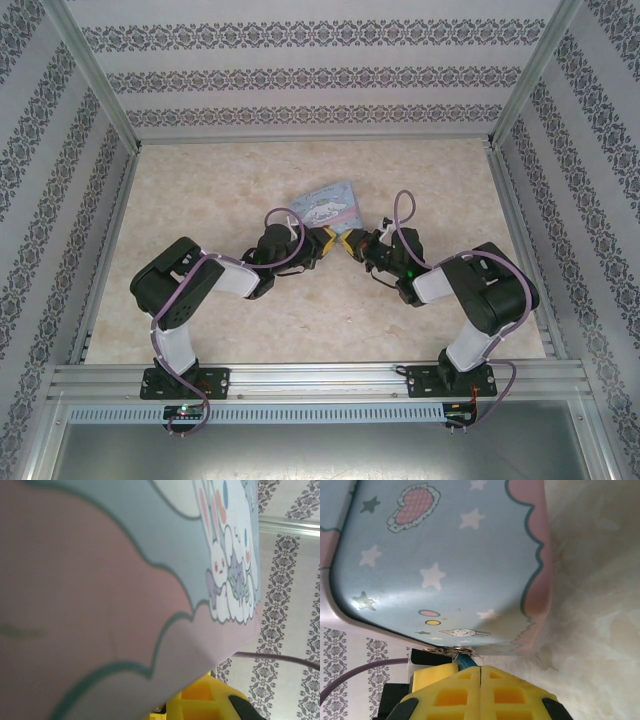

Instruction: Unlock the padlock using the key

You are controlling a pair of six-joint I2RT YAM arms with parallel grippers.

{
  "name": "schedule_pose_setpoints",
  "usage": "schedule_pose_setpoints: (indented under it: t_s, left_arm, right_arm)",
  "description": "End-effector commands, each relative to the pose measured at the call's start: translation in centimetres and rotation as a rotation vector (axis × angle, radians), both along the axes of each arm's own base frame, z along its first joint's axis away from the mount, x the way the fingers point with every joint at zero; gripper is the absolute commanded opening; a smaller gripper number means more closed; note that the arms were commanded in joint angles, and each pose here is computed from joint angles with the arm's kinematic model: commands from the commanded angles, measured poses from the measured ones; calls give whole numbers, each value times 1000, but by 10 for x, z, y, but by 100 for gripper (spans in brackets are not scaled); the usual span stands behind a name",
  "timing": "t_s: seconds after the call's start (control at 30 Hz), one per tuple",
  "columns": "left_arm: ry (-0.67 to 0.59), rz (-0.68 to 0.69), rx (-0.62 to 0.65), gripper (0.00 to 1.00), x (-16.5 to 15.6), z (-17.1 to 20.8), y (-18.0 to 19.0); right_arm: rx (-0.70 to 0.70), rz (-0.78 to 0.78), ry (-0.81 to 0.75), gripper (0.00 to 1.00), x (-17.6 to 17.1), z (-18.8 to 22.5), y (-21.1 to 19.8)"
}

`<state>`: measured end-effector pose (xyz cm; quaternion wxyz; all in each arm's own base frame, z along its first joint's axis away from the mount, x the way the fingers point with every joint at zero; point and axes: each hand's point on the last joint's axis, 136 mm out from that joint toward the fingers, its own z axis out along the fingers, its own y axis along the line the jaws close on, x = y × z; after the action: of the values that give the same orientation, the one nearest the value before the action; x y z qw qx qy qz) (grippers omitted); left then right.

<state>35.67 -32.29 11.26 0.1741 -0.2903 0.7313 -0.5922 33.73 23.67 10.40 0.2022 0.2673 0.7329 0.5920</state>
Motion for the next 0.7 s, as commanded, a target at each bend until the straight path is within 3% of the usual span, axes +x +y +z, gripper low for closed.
schedule_pose_setpoints:
  t_s: [0.0,0.43,0.67]
  left_arm:
    - [-62,-135,-82,0,-22,31,-34]
    - [-42,-183,-44,0,-35,15,-46]
    - [-55,-286,-42,0,-43,20,-65]
  right_arm:
    - [54,82,-83,0,-1,29,35]
    - [45,107,-66,0,-2,20,55]
    - [43,142,-84,0,2,17,66]
